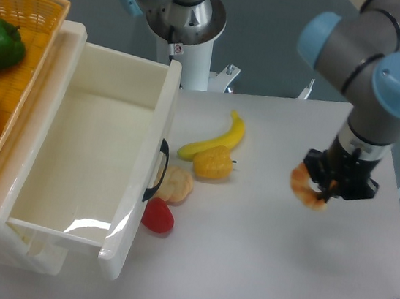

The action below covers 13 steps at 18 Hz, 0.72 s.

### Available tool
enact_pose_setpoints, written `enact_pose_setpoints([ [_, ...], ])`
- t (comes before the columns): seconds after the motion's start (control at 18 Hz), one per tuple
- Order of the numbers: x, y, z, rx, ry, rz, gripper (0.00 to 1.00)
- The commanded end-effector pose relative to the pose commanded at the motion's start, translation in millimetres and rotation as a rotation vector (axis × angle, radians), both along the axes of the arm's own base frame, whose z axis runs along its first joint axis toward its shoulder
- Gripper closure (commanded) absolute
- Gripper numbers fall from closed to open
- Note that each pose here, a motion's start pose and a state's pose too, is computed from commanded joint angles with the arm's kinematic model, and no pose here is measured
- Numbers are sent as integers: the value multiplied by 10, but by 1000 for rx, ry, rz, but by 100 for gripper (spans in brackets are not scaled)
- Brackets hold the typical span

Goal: Place the donuts in the upper white drawer
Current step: 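Carry the donut over the fruit and above the open white drawer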

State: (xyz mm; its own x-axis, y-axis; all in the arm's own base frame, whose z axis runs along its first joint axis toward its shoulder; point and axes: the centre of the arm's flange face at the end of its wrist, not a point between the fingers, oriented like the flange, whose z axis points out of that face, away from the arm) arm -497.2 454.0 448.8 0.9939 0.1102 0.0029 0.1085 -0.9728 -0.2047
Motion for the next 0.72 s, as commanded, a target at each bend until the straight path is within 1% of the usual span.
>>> enact_pose_setpoints([
  [0.11, 170, 75, 210, 86, -38, 73, 91],
  [0.17, 231, 100, 289, 120, -55, 96, 91],
  [0.28, 397, 177, 450, 163, -73, 135, 91],
  [0.39, 654, 312, 601, 198, -97, 161, 91],
  [0.56, 856, 334, 878, 294, -162, 263, 93],
  [0.72, 1216, 492, 986, 329, -171, 270, 92],
])
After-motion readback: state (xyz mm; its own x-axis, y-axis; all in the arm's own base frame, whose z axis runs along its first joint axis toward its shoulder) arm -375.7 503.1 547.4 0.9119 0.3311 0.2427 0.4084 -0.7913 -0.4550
